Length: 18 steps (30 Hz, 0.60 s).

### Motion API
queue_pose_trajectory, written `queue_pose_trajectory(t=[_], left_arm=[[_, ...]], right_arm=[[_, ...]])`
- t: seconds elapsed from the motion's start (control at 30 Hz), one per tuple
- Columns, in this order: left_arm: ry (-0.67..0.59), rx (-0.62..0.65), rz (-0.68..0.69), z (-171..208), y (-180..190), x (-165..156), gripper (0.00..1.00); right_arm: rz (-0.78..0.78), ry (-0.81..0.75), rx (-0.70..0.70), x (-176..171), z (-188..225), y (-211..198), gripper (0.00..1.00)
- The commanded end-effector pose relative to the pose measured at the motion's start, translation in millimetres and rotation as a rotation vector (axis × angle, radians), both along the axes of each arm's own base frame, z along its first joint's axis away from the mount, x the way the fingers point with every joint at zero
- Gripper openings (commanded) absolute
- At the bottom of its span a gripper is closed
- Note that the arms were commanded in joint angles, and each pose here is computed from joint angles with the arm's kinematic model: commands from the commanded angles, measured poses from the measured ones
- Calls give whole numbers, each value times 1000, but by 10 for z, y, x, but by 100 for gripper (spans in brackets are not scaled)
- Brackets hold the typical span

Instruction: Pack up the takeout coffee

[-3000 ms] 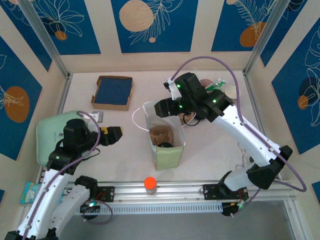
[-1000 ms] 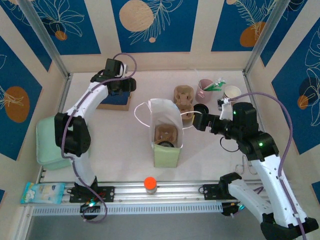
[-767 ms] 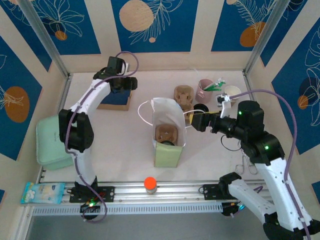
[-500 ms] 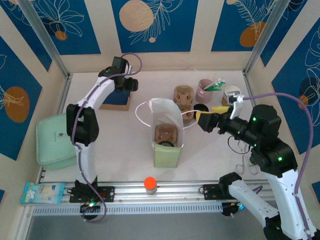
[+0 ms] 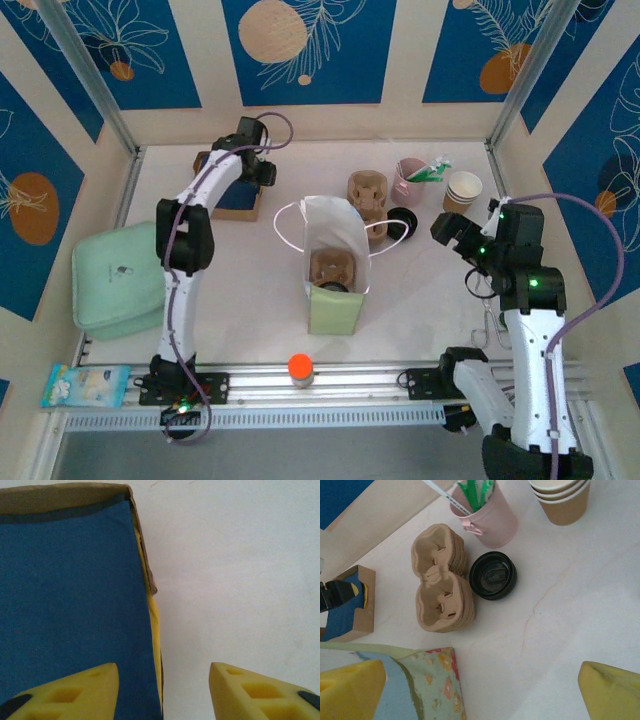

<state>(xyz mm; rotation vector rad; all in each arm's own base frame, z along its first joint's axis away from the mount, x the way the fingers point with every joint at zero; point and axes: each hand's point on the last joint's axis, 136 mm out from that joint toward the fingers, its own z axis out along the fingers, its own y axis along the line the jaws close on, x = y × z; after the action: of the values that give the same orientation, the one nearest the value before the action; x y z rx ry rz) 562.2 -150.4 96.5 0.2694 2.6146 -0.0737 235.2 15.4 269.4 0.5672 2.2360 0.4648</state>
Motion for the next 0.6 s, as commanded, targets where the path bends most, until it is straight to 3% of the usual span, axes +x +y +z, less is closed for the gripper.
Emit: queue_pose_trajectory(t=[0.0,0.57], left_arm=[[9,48,-4,-18,86,46,47],[18,88,2,-235,108,197,34]], right_arm=[[61,-24,104,-6,13,151,99],[92,-2,138,31,-178,213,100]])
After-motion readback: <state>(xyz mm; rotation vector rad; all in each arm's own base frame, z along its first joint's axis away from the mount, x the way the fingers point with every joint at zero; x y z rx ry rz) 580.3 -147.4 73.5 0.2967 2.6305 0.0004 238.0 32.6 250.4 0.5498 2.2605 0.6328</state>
